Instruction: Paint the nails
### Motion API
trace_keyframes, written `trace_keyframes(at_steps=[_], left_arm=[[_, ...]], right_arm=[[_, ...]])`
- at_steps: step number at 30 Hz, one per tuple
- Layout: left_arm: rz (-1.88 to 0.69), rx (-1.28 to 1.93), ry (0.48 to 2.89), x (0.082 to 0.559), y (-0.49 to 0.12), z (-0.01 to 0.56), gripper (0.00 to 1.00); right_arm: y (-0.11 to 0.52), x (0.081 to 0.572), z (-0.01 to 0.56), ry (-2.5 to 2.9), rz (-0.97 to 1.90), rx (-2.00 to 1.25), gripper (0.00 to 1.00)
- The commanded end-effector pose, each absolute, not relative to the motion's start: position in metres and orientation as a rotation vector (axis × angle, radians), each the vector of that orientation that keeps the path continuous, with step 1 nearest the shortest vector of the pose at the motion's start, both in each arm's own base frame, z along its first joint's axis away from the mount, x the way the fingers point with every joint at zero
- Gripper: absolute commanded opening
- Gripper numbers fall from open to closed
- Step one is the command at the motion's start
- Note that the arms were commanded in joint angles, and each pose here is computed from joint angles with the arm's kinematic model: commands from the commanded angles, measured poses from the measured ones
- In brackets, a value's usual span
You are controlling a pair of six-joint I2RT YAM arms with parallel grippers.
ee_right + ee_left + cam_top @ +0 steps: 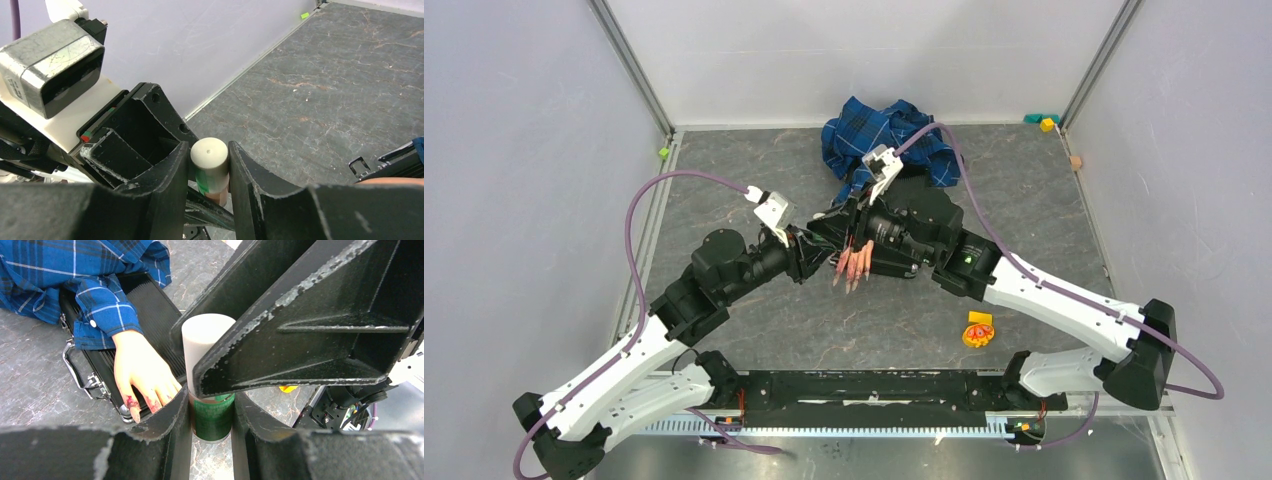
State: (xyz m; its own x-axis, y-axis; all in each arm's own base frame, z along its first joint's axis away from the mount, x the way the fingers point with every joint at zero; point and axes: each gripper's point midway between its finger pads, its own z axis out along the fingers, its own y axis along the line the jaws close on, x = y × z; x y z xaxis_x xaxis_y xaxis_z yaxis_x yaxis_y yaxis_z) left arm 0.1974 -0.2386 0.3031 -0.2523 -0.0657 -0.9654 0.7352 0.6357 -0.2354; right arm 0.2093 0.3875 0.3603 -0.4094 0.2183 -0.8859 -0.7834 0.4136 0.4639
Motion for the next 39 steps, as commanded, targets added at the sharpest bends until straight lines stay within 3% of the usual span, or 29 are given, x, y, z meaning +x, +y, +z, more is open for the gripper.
trace_keyframes(at_steps=[1, 14, 26, 39], left_arm=[[-0.848, 0.58, 1.596, 0.197, -0.241, 0.325, 0.02], [-0.862, 0.58, 1.565, 0.193, -0.239, 0.332, 0.02], [-1.037, 0.726, 1.438, 0.159, -0.254, 0.348, 0.02], [-1.228, 0.87, 1.375, 0.129, -0.272, 0.352, 0.02]], right_arm=[[0.401, 0.193, 0.398, 1.521, 1.297, -0.559, 0.39], [0.409, 0.195, 0.38, 1.569, 1.275, -0.585, 0.4], [0.386, 0.179, 0.42, 1.41, 1.258, -0.713, 0.03], [0.349, 0.142, 0.472, 1.177, 1.327, -0.838, 0.0]])
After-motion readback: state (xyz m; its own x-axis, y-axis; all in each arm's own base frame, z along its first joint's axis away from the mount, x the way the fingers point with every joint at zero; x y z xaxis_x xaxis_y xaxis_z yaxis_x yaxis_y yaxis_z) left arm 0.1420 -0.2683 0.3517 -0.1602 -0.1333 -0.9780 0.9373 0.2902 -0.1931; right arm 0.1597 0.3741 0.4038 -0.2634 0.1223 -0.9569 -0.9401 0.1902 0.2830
